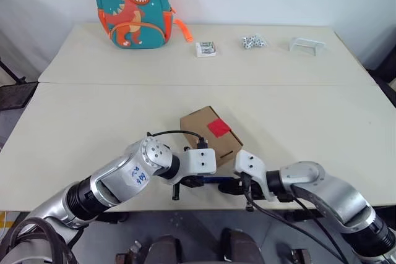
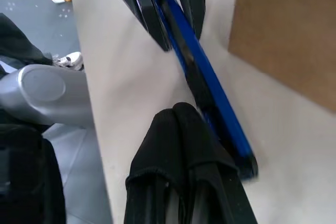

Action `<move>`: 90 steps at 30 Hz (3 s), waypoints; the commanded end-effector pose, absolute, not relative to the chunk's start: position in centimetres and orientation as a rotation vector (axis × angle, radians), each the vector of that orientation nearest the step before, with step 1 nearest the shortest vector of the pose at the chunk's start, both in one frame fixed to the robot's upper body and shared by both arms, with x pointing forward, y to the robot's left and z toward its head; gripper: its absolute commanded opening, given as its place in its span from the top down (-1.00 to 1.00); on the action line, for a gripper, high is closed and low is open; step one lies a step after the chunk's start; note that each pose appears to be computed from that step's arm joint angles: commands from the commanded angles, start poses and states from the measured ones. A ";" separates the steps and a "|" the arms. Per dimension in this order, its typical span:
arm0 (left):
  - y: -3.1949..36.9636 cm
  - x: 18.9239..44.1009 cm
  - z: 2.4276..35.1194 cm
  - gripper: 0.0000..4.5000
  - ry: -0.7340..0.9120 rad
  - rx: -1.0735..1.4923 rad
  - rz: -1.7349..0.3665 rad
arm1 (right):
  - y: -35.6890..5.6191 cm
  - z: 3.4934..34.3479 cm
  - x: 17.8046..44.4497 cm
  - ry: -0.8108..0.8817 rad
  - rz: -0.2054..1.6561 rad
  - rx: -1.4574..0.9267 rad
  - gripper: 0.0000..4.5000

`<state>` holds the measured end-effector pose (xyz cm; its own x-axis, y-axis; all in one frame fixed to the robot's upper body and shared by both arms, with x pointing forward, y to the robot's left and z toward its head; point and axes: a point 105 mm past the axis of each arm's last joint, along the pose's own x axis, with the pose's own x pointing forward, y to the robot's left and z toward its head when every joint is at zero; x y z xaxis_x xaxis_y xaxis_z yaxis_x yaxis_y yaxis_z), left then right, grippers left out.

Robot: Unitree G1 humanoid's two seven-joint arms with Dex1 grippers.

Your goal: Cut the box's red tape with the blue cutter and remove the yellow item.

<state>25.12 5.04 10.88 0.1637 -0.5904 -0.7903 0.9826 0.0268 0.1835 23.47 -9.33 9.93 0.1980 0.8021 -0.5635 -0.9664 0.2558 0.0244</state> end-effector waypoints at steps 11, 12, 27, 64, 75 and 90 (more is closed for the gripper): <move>5.3 24.8 10.1 0.54 0.641 0.738 -1.381 | -9.6 12.4 23.2 0.469 1.297 -0.294 1.00; 5.2 24.7 10.3 0.45 0.638 0.728 -1.393 | -9.6 12.4 23.2 0.470 1.300 -0.291 1.00; 5.9 26.3 12.0 0.11 0.427 0.875 -1.259 | -10.5 12.2 22.8 0.471 1.245 -0.264 1.00; 5.4 24.4 10.0 0.62 0.524 0.892 -1.374 | -11.3 12.9 23.9 0.452 1.195 -0.281 1.00; 5.5 24.5 10.1 0.62 0.555 0.881 -1.372 | -10.3 11.5 24.8 0.496 1.237 -0.359 1.00; 5.7 24.4 10.1 0.62 0.607 0.864 -1.351 | -9.2 10.0 24.2 0.519 1.281 -0.381 1.00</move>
